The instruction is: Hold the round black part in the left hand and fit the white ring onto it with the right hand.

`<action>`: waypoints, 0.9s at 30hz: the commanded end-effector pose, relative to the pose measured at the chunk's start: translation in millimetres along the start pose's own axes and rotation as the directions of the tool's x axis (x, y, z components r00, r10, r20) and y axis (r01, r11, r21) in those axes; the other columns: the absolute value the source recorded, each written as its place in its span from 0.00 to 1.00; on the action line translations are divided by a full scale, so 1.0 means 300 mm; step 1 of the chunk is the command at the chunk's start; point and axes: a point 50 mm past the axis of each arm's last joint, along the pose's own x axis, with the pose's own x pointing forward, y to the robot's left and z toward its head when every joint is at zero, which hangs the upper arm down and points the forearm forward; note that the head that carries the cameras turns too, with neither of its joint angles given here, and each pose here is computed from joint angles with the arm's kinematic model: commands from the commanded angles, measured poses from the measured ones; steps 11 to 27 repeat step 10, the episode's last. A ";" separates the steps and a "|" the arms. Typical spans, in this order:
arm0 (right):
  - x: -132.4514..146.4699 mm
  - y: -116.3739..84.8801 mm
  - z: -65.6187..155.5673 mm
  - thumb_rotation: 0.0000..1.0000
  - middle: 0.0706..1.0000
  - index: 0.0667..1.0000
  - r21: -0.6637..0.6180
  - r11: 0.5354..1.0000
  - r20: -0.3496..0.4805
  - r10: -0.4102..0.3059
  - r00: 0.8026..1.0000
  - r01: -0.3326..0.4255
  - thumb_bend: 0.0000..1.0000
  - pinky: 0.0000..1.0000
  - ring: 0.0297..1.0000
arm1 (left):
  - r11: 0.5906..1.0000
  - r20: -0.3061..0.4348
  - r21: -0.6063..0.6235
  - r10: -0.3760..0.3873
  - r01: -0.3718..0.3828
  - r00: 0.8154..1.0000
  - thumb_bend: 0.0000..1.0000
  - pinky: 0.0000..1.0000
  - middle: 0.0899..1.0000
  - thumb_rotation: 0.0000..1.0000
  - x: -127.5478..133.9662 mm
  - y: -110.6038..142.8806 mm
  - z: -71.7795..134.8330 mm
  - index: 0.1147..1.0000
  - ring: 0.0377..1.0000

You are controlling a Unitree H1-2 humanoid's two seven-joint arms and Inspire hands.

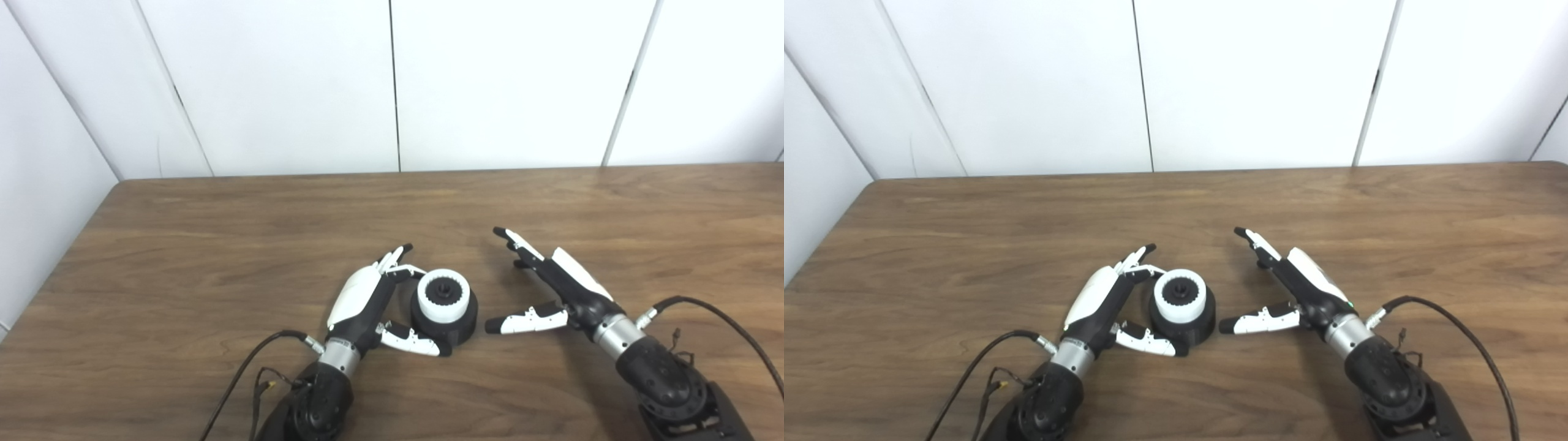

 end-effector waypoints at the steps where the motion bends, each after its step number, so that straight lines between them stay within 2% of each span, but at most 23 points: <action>1: 0.013 -0.024 0.027 0.45 1.00 0.98 -0.008 1.000 0.033 -0.021 0.999 0.021 1.00 0.90 0.98 | 0.999 0.046 0.017 0.040 -0.041 0.998 0.98 1.00 1.00 0.23 0.028 0.037 0.041 0.56 1.00; 27: 0.014 -0.037 0.026 0.43 1.00 0.97 -0.001 1.000 0.036 -0.030 0.999 0.030 1.00 0.87 0.96 | 0.999 0.049 0.015 0.041 -0.042 0.998 0.99 1.00 1.00 0.24 0.027 0.036 0.042 0.55 1.00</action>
